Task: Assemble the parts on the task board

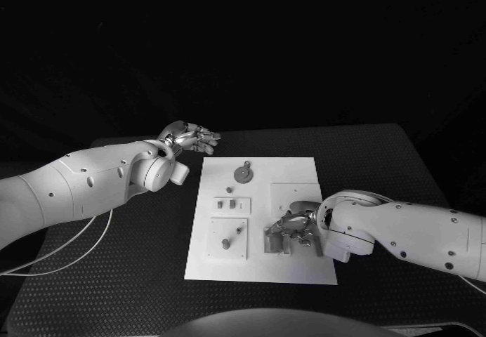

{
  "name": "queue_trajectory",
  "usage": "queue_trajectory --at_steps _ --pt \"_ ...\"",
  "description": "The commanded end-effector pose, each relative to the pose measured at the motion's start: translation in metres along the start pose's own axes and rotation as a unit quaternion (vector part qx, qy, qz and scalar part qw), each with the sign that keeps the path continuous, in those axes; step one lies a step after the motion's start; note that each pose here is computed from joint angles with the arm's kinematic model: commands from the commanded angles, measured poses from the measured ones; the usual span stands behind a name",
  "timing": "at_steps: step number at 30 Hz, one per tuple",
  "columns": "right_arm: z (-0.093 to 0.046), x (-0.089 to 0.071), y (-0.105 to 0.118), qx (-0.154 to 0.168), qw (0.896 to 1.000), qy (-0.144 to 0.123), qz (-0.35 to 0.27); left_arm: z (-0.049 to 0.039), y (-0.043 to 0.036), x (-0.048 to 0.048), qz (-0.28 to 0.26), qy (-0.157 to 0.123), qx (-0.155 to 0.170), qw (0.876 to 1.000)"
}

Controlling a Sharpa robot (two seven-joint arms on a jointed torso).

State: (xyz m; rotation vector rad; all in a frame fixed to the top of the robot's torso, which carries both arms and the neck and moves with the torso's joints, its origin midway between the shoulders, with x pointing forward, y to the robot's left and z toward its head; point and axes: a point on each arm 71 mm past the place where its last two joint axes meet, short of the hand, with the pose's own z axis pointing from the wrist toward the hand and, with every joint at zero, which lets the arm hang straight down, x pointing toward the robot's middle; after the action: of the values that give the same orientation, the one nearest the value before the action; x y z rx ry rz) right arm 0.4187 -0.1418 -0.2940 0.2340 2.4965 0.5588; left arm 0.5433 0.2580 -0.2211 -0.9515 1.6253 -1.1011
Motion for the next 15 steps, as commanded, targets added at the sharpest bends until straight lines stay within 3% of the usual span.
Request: queue_trajectory --at_steps 1,15 --pt "0.0013 0.002 -0.0021 0.004 1.0 0.001 -0.008 0.0003 -0.0017 0.0018 -0.004 0.006 0.003 1.0" --pt "0.0009 0.0023 -0.0021 0.003 1.0 0.002 -0.008 0.0 -0.0012 0.0016 -0.004 0.008 0.001 1.0"
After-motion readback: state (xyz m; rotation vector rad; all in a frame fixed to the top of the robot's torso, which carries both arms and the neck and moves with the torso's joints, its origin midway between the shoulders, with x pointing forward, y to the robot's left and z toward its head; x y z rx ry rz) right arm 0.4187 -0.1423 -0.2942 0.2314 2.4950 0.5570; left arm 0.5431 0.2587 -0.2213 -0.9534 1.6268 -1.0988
